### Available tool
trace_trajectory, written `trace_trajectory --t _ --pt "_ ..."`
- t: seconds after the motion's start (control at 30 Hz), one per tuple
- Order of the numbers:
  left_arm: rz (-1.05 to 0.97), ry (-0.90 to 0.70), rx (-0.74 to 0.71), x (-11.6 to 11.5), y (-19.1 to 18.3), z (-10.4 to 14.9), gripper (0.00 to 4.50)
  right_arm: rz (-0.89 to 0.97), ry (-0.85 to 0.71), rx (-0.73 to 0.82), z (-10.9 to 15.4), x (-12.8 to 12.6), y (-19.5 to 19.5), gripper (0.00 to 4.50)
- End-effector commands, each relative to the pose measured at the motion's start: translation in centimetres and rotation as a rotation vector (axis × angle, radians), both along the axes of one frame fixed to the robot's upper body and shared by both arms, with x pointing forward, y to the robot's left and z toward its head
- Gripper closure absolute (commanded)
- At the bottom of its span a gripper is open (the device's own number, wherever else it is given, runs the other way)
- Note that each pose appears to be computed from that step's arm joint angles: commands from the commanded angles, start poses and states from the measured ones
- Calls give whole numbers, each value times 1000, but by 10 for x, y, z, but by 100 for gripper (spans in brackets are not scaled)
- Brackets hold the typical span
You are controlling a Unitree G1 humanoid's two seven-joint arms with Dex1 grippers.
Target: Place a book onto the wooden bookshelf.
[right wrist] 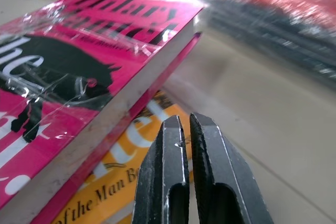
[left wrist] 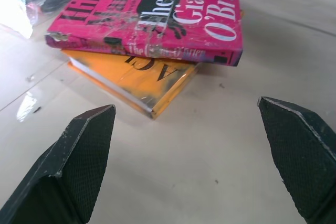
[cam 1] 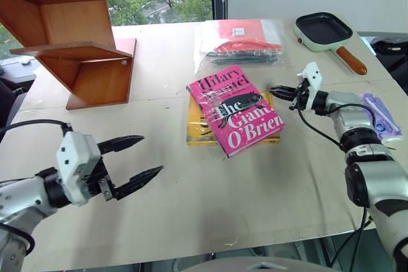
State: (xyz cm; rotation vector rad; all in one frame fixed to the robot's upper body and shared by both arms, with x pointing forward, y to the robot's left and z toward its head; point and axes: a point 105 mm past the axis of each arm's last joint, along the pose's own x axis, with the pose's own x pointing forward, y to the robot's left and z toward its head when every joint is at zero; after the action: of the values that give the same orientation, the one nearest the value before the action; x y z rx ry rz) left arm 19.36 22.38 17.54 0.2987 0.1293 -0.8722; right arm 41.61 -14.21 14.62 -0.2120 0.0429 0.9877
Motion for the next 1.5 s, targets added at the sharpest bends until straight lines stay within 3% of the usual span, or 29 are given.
trace_trajectory --t 0.03,0.6,1.07,1.4,1.5 --pt "-5 -35 9 -7 -3 10 0 47 -46 -15 14 1 7 443" --pt "37 22 42 -15 3 -4 0 315 -53 -17 8 -19 72 443" --pt "66 15 25 -17 8 -7 0 369 -67 -19 4 -23 104 443" --pt "112 -2 -33 -18 13 -4 0 300 -78 -26 7 -15 85 443" --pt "162 24 -78 -18 21 -12 0 247 -108 -40 14 -14 46 443"
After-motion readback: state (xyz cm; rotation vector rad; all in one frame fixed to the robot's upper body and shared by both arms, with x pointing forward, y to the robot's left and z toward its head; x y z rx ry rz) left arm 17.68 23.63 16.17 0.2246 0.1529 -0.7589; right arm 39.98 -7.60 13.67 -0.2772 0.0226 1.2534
